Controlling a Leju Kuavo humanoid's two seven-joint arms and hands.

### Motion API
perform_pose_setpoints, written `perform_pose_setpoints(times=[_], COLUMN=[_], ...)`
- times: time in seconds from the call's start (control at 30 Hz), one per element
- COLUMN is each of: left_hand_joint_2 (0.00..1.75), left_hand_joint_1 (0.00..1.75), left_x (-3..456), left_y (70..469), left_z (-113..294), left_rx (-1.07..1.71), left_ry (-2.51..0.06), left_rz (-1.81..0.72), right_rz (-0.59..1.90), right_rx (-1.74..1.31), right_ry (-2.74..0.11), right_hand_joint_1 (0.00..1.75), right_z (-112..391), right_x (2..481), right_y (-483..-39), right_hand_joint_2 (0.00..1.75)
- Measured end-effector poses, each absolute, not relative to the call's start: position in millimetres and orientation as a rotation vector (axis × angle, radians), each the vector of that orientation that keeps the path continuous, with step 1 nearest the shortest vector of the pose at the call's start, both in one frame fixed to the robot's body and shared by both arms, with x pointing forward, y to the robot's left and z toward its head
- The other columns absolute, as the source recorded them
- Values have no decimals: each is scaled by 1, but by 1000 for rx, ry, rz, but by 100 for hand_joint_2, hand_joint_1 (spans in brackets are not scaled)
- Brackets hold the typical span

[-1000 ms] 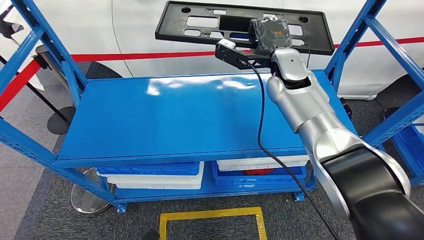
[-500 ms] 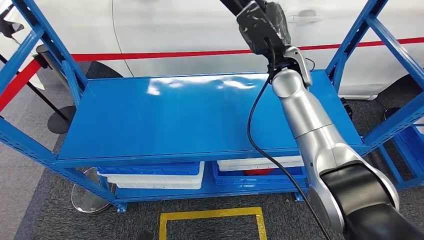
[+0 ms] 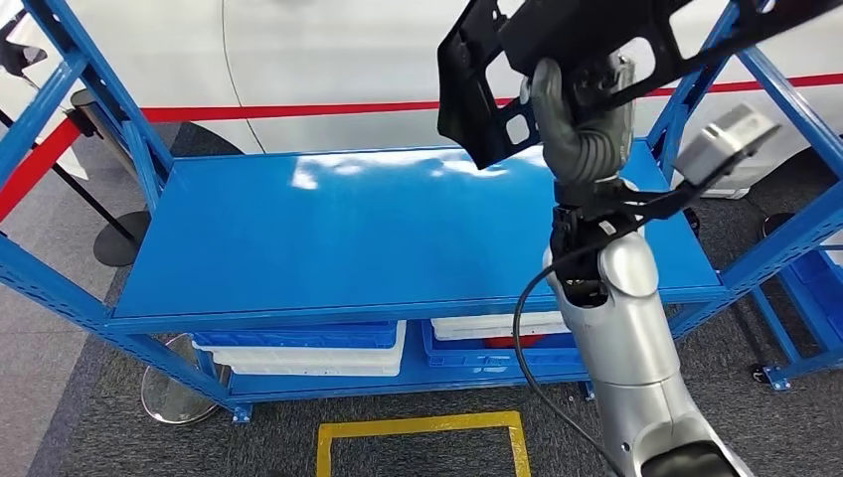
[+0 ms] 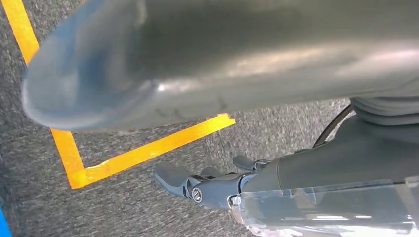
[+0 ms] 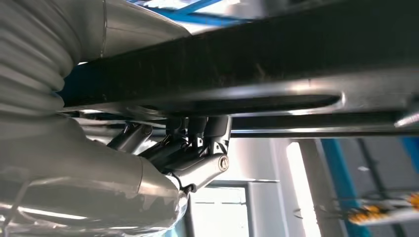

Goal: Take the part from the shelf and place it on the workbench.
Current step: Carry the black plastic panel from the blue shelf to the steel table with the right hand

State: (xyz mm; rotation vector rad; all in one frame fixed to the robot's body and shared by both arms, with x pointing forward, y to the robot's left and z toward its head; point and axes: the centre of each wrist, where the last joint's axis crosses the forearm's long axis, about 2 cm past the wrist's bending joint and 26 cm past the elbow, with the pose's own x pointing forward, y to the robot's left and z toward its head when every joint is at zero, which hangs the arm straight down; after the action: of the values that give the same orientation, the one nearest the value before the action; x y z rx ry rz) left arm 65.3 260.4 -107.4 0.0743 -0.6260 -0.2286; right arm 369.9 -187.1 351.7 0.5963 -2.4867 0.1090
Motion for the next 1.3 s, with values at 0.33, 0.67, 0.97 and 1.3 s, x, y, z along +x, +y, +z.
perform_pose_setpoints(times=[0.33,0.67,0.97,1.3], left_hand_joint_2=[0,0,0,0], left_hand_joint_1=[0,0,0,0], left_x=[48,50,52,51], left_y=[263,262,262,262], left_z=[-110,-110,-110,-110], left_rx=[106,65,68,17], left_ry=[-780,-842,-845,-819], left_rz=[-107,-48,-41,47], right_rz=[-52,-52,-57,-29], right_rx=[787,753,739,744], right_ry=[-2691,-2664,-2668,-2652], right_hand_joint_1=[175,175,175,175], right_z=[274,260,260,261], right_x=[258,229,227,228], right_y=[-210,-223,-226,-227], right_hand_joint_2=[175,175,175,175])
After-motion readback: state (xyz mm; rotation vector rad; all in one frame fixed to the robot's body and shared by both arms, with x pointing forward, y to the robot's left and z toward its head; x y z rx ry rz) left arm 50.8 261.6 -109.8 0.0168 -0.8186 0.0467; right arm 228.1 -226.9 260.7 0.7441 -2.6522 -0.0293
